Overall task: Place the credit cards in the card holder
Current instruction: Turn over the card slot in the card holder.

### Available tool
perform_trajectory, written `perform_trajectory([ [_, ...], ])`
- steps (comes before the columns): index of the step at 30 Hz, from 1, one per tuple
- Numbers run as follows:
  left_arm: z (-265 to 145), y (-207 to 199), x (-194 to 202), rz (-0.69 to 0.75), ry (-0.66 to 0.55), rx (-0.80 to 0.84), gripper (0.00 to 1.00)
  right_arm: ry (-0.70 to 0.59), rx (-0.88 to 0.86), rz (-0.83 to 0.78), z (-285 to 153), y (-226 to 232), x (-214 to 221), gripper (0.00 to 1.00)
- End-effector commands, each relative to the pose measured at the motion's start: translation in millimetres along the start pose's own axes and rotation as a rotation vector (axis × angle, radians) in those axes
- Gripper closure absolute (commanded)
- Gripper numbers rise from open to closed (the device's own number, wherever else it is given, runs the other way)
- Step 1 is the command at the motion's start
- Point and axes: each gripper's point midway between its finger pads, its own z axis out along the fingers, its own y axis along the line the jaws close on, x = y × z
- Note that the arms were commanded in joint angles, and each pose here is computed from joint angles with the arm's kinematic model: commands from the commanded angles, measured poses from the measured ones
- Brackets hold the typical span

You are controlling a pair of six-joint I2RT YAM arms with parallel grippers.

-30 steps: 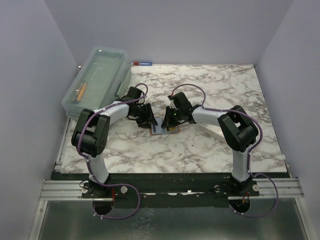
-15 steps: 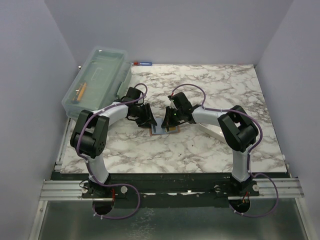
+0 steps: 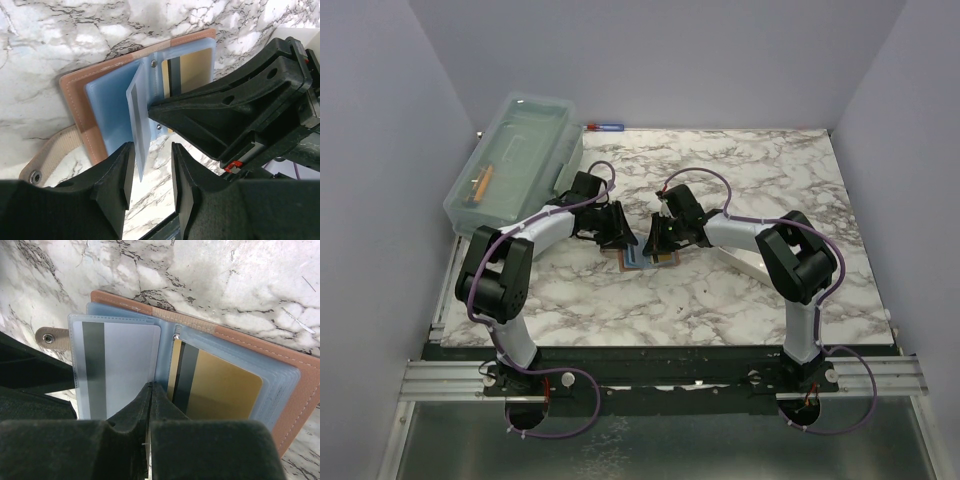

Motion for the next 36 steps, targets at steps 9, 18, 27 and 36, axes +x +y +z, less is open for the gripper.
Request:
perform_trajectory([
  [9, -5.0, -25.2, 1.9, 0.015, -0.003, 0.083, 0.6, -0.045, 0.054, 0.046, -23.8, 5.7, -11.8, 0.76],
  [18, -2.8, -33.9, 0.3, 0.016, -0.003, 0.092, 0.59, -0.077, 0.07, 0.052, -44.1, 8.5, -14.8, 0.7],
  [27, 1.9, -51.0, 0.8, 0.037, 0.001, 0.107, 0.55, -0.092, 0.05, 0.086, -62.4, -6.3, -7.0, 0.66],
  [36, 10.9, -62.8, -0.3, 0.048, 0.02, 0.123, 0.53, -0.099, 0.048, 0.099, -68.7, -18.0, -9.9, 0.66],
])
